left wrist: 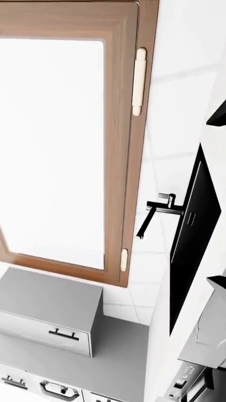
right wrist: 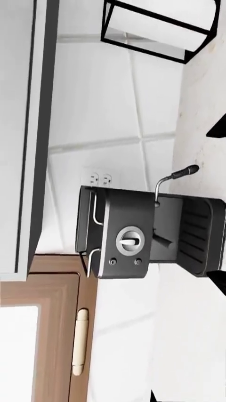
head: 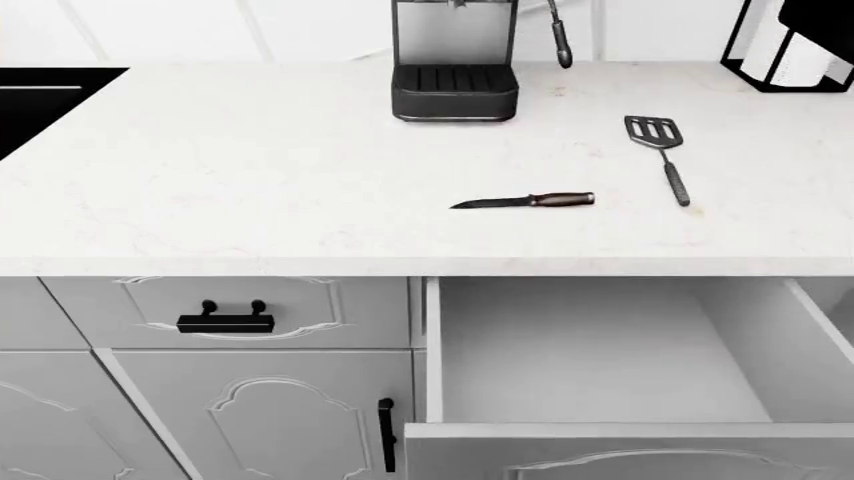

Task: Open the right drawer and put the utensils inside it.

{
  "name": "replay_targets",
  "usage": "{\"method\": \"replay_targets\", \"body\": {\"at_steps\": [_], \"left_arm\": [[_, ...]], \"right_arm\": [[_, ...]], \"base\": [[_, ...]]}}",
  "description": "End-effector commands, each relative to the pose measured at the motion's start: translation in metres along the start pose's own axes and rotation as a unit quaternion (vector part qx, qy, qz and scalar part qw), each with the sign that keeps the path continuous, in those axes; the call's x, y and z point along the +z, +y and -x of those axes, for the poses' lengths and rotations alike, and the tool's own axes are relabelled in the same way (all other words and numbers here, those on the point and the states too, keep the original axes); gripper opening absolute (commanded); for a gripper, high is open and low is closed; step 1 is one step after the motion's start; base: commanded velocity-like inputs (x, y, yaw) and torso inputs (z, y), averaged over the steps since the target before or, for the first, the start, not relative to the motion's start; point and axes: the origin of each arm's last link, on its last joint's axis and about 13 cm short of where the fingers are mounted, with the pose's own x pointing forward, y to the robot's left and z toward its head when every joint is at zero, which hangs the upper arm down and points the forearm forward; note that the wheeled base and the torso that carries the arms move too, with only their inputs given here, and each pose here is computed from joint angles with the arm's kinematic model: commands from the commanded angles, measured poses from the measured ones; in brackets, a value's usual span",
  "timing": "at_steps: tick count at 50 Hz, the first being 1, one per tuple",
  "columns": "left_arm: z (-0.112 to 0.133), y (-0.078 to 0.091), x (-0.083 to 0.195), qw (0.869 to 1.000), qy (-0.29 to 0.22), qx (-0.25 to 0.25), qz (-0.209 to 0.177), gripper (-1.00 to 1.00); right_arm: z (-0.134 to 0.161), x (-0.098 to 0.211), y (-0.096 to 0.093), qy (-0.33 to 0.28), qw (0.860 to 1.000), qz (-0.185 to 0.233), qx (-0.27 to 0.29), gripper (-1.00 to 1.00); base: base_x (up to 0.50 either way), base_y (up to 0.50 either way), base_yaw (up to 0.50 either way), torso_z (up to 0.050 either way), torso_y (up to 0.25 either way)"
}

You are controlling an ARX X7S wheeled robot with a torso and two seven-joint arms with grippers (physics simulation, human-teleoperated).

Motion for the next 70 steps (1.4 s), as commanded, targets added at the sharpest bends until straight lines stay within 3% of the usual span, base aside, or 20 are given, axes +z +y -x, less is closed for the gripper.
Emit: {"method": "replay_targets", "body": {"at_steps": [1,70], "left_arm": [[0.0,0.0,0.0,1.0,0.0,0.0,0.0,1.0],[0.001,0.003,0.003,1.0,-0.005,0.005,-0.001,1.0]], "right_arm": [[-0.005,-0.001,-0.008,0.027,0.999,-0.003,-0.038,1.0],[-0.002,-0.013,-0.005,0.048,0.999,0.013,-0.003,1.0]], "base": [[0.0,0.0,0.0,0.0,0.0],[0.04,-0.07,0.0,0.0,0.0]]}}
